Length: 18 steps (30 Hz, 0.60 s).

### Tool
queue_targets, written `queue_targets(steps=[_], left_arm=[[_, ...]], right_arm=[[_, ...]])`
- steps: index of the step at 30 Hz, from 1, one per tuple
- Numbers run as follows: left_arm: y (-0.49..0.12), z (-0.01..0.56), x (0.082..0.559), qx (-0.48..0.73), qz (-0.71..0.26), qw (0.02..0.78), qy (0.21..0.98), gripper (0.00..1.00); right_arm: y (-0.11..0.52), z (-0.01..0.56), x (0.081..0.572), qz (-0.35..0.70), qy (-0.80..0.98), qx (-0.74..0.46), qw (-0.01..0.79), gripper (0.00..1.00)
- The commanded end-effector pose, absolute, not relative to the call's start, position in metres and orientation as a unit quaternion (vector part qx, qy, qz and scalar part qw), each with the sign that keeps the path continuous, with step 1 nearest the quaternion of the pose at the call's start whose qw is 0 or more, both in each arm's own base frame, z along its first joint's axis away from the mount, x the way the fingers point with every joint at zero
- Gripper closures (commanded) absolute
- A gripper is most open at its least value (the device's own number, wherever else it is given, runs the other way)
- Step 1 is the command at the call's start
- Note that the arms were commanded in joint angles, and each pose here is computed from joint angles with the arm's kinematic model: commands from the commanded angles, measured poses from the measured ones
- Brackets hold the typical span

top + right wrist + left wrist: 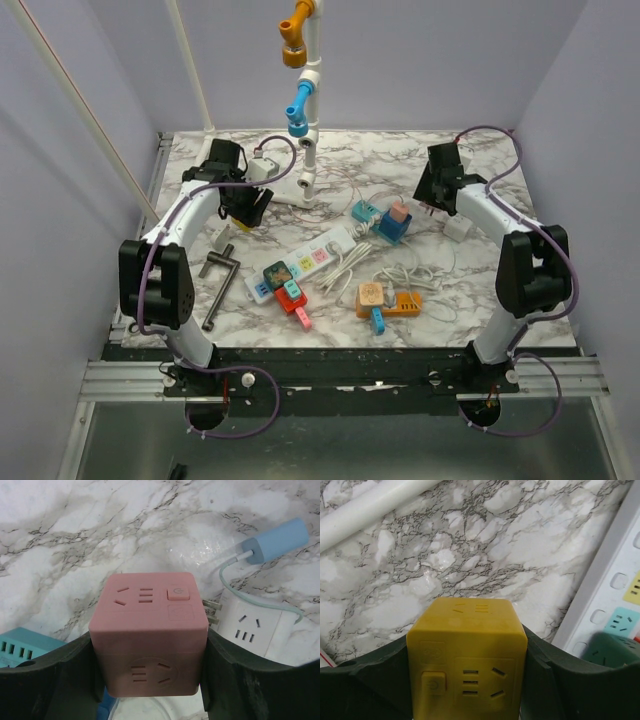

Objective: Pull the plug off the socket
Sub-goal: Place the plug at the center of the board.

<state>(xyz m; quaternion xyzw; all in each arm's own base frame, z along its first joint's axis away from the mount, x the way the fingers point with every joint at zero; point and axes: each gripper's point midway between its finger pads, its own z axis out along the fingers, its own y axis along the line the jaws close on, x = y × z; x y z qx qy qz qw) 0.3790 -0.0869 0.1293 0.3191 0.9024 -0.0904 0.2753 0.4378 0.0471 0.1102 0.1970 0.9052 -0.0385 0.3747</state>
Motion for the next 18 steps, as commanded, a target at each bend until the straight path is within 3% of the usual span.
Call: queue_targets(steps=[1, 11, 15, 18], left_arm=[[-0.071, 0.108, 0.393, 0.291, -0.054, 0.265, 0.918, 0.91], [-0.068, 0.086, 0.389, 0.273, -0.054, 0.247, 0.928, 0.61], [-0.069, 0.084, 0.385, 0.268, -0.062, 0.243, 0.93, 0.46], [-0.069, 0.083, 0.382, 0.267, -0.064, 0.243, 0.931, 0.39]], right_arm=[[0.031, 0.106, 0.454, -0.069, 0.894, 0.225, 0.381, 0.99], [-0.006, 0.071, 0.448, -0.096, 0.891, 0.285, 0.341, 0.98], [-0.008, 0.064, 0.448, -0.102, 0.893, 0.285, 0.332, 0.86], [-0.006, 0.061, 0.448, -0.1, 0.896, 0.281, 0.329, 0.7]])
